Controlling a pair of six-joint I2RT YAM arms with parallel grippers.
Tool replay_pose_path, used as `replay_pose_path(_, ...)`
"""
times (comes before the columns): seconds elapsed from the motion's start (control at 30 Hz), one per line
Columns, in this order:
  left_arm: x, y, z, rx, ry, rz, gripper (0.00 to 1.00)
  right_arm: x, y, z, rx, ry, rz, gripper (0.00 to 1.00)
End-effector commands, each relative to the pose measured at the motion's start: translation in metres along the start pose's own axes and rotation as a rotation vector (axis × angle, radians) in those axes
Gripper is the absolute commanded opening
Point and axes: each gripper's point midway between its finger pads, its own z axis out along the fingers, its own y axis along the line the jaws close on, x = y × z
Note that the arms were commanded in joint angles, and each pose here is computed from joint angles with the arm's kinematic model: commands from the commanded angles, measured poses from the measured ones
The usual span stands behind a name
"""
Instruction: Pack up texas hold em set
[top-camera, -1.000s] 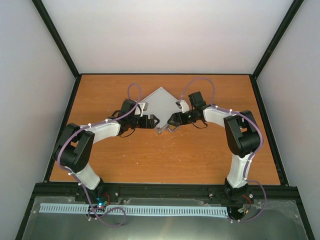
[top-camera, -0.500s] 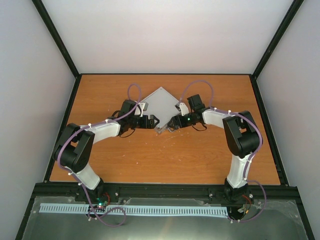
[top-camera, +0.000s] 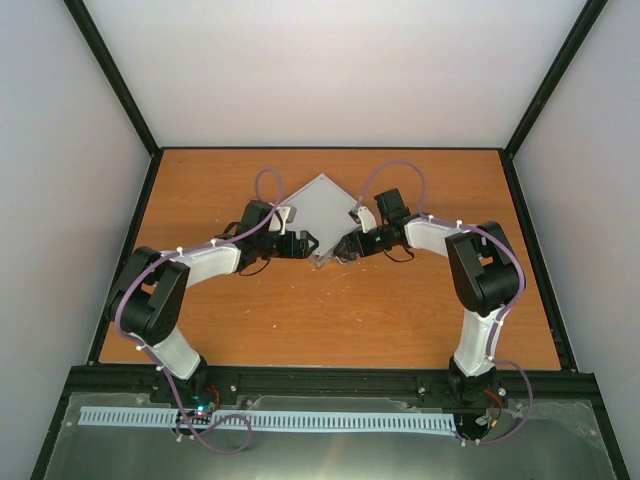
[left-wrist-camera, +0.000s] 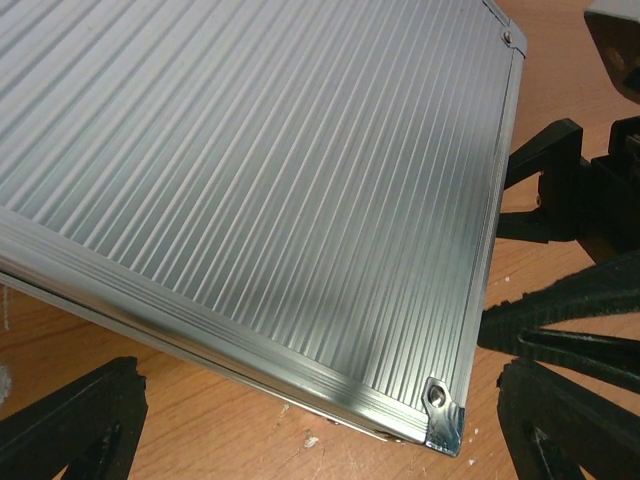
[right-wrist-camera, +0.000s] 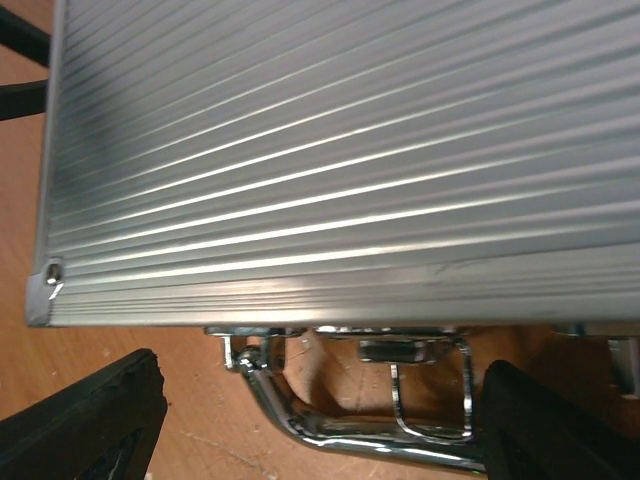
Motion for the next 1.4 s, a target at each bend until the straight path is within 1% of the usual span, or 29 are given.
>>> replay_pose_path(0.0,-0.011,-0.013,-0.005,0.037,-0.041,0.048,0.97,0.016,0.02,0.001,-0.109,0.064,0.018,0.86)
replay_pose_path(0.1,-0.01,-0.013,-0.004,0.036,-0.041,0.047,0.97,0.012,0.03,-0.003,-0.155,0.047,0.016,0.86)
replay_pose_path(0.2,-0.01,-0.013,-0.005,0.037,-0.041,0.047,0.97,0.008,0.03,-0.005,-0.145,0.038,0.026,0.85)
replay_pose_path(0.37,-0.01,-0.013,-0.004,0.038,-0.042,0.047,0.97,0.006,0.024,-0.004,-0.112,0.018,0.085,0.84)
replay_pose_path(0.53,-0.01,-0.013,-0.004,0.038,-0.042,0.047,0.97,0.002,0.027,-0.006,-0.122,-0.011,0.127,0.84)
replay_pose_path(0.8,-0.01,-0.013,-0.004,0.04,-0.041,0.049,0.97,-0.007,0.037,-0.009,-0.184,-0.042,0.162,0.83)
replay_pose_path(1.1,-0.01,-0.013,-0.004,0.04,-0.041,0.051,0.97,-0.009,0.034,-0.01,-0.162,-0.059,0.218,0.83)
replay_pose_path(1.37,-0.01,-0.014,-0.003,0.042,-0.038,0.053,0.97,-0.014,0.037,-0.011,-0.184,-0.086,0.256,0.83)
